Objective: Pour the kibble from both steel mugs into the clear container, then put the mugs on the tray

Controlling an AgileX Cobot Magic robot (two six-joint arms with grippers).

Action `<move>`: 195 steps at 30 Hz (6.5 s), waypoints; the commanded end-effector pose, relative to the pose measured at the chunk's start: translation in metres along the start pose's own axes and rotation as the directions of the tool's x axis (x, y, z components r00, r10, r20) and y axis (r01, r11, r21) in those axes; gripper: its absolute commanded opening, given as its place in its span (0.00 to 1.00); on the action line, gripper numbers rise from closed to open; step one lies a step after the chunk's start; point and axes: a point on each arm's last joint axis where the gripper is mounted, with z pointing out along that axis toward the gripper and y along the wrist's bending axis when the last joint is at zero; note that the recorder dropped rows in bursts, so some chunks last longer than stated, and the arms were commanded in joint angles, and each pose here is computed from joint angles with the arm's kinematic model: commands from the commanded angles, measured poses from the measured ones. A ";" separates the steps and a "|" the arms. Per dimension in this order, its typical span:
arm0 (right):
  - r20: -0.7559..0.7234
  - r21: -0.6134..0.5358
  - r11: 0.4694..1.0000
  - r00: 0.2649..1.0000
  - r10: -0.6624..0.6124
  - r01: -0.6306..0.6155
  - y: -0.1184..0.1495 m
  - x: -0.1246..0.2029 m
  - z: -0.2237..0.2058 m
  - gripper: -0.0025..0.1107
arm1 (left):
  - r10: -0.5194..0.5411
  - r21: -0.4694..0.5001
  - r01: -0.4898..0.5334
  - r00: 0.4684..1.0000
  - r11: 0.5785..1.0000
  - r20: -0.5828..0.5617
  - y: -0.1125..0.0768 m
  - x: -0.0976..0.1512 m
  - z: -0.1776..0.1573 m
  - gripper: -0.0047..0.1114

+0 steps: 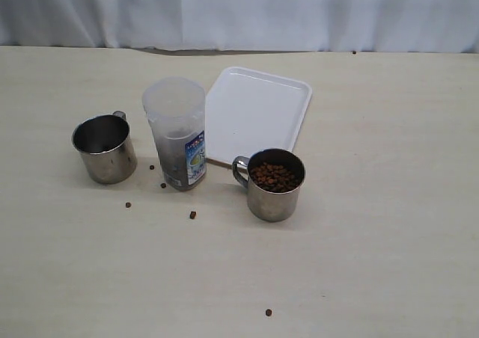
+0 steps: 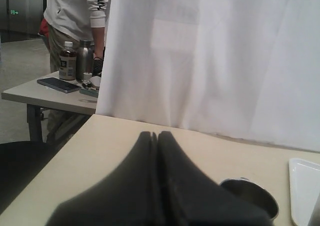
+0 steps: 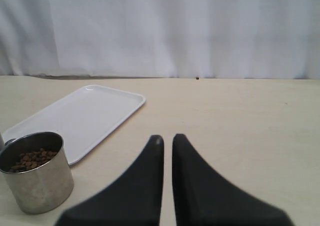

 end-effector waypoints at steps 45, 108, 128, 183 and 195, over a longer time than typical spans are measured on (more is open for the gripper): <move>-0.270 -0.138 0.987 0.962 0.037 -0.077 0.014 0.043 0.120 0.07 | -0.005 0.002 0.005 1.000 1.000 0.007 0.000 0.000 0.000 0.04; -0.184 -0.711 0.701 0.949 -0.256 0.052 0.025 0.107 0.229 0.64 | -0.005 0.002 0.005 1.000 1.000 0.008 0.000 0.000 0.000 0.04; -0.098 -0.746 0.654 0.951 -0.293 0.125 0.050 0.102 0.238 0.64 | -0.005 0.002 0.005 1.000 1.000 0.008 0.000 0.000 0.000 0.04; 0.031 -0.759 0.622 0.966 -0.257 0.190 0.088 0.106 0.285 0.74 | -0.005 0.002 0.005 1.000 1.000 0.007 0.000 0.000 0.000 0.04; 0.019 -0.761 0.625 0.968 -0.250 0.177 0.088 0.113 0.288 0.74 | -0.005 0.002 0.005 1.000 1.000 0.007 0.000 0.000 0.000 0.04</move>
